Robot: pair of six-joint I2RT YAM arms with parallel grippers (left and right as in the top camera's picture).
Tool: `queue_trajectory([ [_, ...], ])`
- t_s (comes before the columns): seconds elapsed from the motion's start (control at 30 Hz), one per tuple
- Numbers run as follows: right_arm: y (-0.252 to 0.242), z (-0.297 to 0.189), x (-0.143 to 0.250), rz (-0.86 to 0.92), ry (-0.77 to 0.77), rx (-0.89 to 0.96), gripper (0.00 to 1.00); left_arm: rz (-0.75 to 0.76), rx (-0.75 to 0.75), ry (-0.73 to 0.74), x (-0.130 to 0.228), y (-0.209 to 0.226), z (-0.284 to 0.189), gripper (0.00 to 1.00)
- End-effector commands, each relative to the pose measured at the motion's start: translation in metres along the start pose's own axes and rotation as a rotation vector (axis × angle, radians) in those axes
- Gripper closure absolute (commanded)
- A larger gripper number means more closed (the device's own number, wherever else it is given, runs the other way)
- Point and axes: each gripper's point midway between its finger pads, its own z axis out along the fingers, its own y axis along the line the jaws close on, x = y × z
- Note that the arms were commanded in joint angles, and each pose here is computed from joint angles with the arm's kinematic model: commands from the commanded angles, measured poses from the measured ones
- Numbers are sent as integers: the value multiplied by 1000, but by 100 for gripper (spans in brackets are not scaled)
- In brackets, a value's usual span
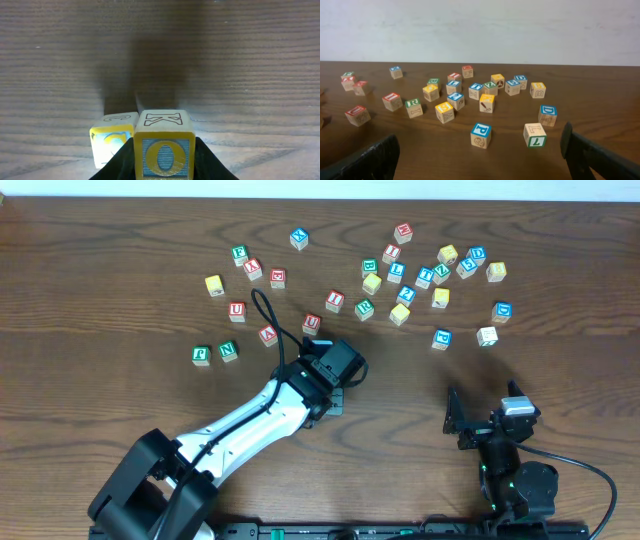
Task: Spell out CORL
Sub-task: 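Carry the yellow O block to the right of the C block, then lower the O block beside the C block and align it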
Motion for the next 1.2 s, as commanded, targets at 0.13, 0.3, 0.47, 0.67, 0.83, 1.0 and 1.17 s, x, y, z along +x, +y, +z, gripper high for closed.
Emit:
queue_trajectory([
  [0.13,-1,0,0,7,0,5,1,-15,-1,11,6,2,3,88],
  [0.3,-1,0,0,7,0,5,1,-16,0,10,6,2,4,88],
  [0.47,-1,0,0,7,0,5,1,-35,0,10,6,1,4,88],
  [0.67,-1,0,1,7,1,5,1,-28,5,14,8,-1,4,88],
  [0.83,-1,0,1,7,1,5,1,-29,-5,25,10,-1,10,88],
  [1.0,-1,0,0,7,0,5,1,-22,-26,65,18,1,25,89],
  [1.17,-1,0,1,7,1,5,1,-22,-23,61,17,0,24,89],
])
